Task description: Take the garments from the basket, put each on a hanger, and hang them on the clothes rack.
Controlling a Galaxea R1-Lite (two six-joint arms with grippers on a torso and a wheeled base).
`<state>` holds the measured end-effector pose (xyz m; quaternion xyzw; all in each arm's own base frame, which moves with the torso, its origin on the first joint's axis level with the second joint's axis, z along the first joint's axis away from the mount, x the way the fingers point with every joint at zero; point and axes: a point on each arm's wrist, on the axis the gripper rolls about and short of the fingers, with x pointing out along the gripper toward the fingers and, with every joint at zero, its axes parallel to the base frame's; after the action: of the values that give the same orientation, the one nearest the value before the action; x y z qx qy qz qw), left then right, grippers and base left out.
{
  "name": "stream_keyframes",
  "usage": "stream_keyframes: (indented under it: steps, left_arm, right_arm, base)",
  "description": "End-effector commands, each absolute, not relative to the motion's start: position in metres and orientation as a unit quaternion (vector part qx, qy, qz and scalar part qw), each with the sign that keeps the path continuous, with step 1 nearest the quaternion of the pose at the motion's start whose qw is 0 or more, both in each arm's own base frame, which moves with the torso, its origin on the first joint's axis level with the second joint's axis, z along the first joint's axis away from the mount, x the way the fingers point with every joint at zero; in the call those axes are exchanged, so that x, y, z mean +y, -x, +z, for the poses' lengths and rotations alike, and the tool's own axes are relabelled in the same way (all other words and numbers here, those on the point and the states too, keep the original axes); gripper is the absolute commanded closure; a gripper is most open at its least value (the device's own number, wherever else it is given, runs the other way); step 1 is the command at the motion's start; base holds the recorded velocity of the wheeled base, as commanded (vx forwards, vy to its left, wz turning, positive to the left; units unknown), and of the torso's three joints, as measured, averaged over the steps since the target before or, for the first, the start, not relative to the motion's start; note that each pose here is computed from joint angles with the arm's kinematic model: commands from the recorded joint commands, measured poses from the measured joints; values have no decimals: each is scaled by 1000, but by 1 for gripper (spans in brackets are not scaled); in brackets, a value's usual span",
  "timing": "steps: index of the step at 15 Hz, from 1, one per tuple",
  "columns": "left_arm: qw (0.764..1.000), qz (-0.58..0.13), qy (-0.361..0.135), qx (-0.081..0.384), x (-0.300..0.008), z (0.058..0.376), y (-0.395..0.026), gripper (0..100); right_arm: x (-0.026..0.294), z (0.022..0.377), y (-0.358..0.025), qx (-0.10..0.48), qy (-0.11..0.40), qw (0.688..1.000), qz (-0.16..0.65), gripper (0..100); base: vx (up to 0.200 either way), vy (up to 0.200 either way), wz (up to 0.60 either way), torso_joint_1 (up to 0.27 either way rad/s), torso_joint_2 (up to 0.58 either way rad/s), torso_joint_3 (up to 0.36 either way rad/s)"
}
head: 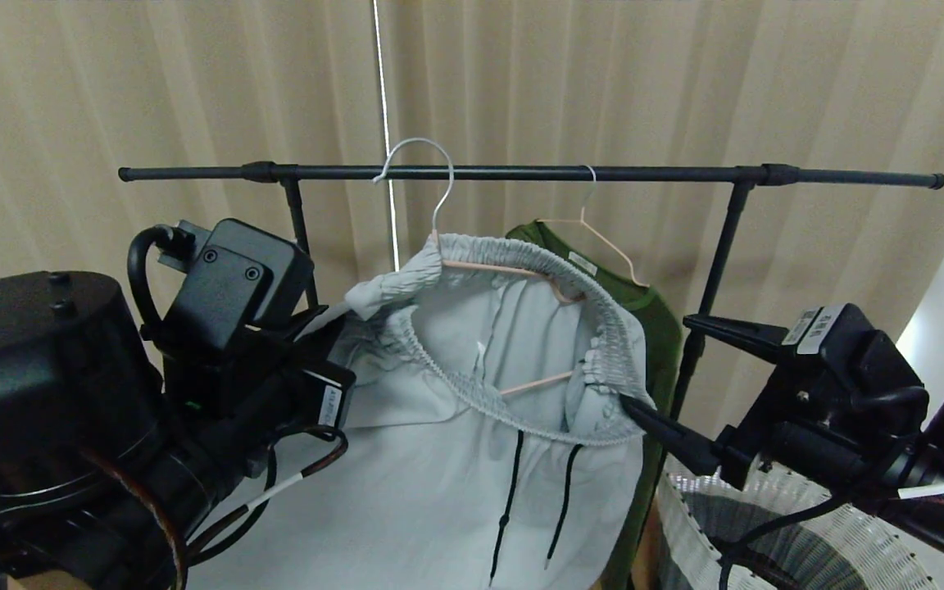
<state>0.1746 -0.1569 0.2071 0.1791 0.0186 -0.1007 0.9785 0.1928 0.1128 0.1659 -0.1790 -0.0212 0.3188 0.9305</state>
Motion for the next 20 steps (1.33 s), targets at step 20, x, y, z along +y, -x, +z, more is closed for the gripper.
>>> stream_keyframes:
  steps: [20]
  left_arm:
    - [945,-200,-258,-14,-171,193,-177,100]
  right_arm:
    - [128,191,-202,-49,204,919,335,0]
  base:
    - [0,0,0,0,0,0]
